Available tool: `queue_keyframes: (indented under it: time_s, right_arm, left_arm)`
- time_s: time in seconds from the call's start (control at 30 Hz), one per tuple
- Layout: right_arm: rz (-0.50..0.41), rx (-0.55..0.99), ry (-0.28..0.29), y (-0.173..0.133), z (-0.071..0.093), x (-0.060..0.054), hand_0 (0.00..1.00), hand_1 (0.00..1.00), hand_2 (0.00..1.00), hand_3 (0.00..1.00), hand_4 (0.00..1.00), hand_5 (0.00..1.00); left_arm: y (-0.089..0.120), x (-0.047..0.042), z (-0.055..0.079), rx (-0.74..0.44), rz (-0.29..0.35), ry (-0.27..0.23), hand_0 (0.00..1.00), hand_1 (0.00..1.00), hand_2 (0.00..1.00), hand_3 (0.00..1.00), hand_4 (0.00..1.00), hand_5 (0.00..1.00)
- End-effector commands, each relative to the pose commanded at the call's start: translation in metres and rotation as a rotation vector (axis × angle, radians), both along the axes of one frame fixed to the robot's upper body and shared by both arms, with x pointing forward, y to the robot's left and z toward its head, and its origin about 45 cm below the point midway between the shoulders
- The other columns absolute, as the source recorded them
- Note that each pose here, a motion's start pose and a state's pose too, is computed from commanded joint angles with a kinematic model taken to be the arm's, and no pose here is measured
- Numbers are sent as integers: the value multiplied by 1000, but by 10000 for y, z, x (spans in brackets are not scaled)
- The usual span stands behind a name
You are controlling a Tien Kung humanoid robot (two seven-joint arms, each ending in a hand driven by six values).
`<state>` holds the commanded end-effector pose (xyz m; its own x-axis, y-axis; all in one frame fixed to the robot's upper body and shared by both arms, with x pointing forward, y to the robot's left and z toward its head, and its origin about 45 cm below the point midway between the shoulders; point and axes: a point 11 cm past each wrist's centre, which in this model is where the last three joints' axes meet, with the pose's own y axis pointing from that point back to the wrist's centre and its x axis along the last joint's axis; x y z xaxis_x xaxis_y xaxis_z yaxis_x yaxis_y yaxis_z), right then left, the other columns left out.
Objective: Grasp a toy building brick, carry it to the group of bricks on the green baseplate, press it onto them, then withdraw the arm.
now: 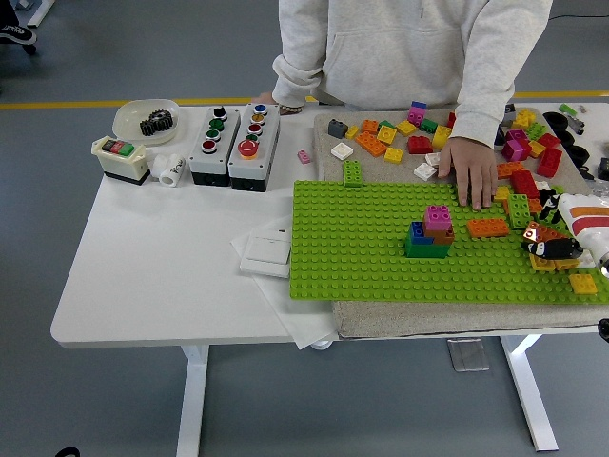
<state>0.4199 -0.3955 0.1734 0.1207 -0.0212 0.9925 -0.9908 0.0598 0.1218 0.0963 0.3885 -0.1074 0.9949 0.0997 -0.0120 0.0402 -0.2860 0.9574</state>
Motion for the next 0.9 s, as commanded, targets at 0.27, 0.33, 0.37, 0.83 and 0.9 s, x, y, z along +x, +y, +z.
queue_keyframes:
  time_s: [0.27,0.33,0.37,0.83,0.9]
  right_arm:
    - [-2,-8,-1,-23,-20,-9,353,384,472,509,892,397]
    - [-1,-11,-1,-25,-24,-10,353,384,472,509,892,397]
    - [-1,-13,1,-27,-28,-10,353,384,472,509,892,397]
    - [8,-26,5,-24,-58,-21,335,374,470,509,884,395]
    - [9,-29,4,-25,-59,-23,335,374,470,509,884,395]
  left_arm:
    - [1,9,3,1,-4,2,868,854,857,647,733,620]
    - [1,12,4,0,-4,1,868,854,857,647,733,620]
    - [1,15,5,0,-5,1,868,854,857,647,733,620]
    - [-4,32,8,-2,-9,0,869,855,856,647,731,618]
    - [-4,33,8,-2,-9,0,869,855,856,647,731,618]
